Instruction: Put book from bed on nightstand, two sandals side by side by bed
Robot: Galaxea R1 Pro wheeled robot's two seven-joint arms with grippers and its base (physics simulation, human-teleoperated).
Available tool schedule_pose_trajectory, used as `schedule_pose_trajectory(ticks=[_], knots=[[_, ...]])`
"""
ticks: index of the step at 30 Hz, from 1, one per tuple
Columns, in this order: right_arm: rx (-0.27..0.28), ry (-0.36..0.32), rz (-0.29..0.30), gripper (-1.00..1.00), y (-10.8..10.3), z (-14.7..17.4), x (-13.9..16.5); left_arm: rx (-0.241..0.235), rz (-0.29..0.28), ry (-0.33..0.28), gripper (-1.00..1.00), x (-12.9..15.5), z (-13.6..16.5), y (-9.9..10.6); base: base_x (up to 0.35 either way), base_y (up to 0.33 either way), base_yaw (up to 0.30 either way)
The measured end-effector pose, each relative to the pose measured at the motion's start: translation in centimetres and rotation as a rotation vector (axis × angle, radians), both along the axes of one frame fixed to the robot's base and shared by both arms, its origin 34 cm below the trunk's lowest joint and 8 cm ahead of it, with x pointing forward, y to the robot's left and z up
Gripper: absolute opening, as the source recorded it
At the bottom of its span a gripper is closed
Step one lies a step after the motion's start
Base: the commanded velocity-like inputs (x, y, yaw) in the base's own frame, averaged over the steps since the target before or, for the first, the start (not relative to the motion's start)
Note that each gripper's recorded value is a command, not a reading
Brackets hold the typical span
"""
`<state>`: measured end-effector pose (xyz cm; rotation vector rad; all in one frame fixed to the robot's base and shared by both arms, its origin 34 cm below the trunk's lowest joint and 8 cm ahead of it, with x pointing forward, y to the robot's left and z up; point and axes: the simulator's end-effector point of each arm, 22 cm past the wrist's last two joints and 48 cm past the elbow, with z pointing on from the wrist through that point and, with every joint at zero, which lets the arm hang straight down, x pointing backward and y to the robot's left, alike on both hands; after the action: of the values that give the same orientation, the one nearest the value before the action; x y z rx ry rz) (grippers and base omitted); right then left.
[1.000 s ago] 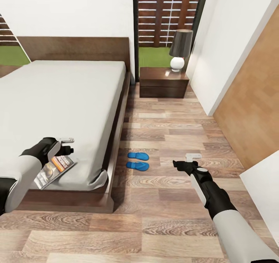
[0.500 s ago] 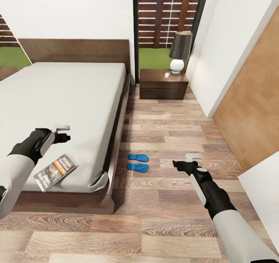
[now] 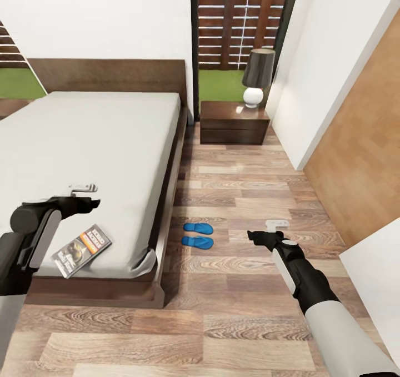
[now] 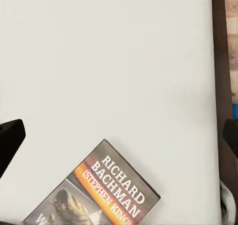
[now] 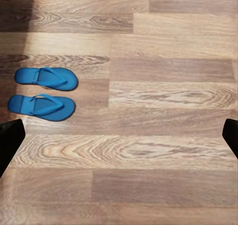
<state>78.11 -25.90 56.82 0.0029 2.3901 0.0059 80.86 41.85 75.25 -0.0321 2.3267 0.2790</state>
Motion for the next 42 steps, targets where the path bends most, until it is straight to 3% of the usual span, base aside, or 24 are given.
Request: schedule_pose_trajectory(ticks=[4, 10, 12, 25, 42], knots=[[-0.012, 0.003, -0.007, 1.0, -0.3, -0.1, -0.1, -0.001, -0.005, 0.008, 1.0, -1.7, -0.9, -0.2, 0.0, 0.0, 0.0], [-0.087, -0.004, -0.062, 1.0, -2.2, 0.2, 0.0, -0.013, -0.014, 0.041, 1.0, -4.2, -3.5, -0.9, -0.036, 0.0, 0.0], [-0.096, -0.005, -0.071, 1.0, -2.6, 0.3, 0.1, -0.048, -0.025, 0.032, 1.0, -4.8, -4.9, -2.8, -0.261, 0.0, 0.0], [-0.096, -0.005, -0.072, 1.0, -2.6, 0.3, 0.1, -0.136, -0.03, 0.053, 1.0, -6.6, -8.4, -7.3, -0.33, 0.0, 0.006], [-0.091, -0.002, -0.073, 1.0, -2.5, 0.1, 0.0, -0.162, -0.006, 0.117, 1.0, -8.2, -13.6, -7.1, -0.35, 0.0, 0.243]])
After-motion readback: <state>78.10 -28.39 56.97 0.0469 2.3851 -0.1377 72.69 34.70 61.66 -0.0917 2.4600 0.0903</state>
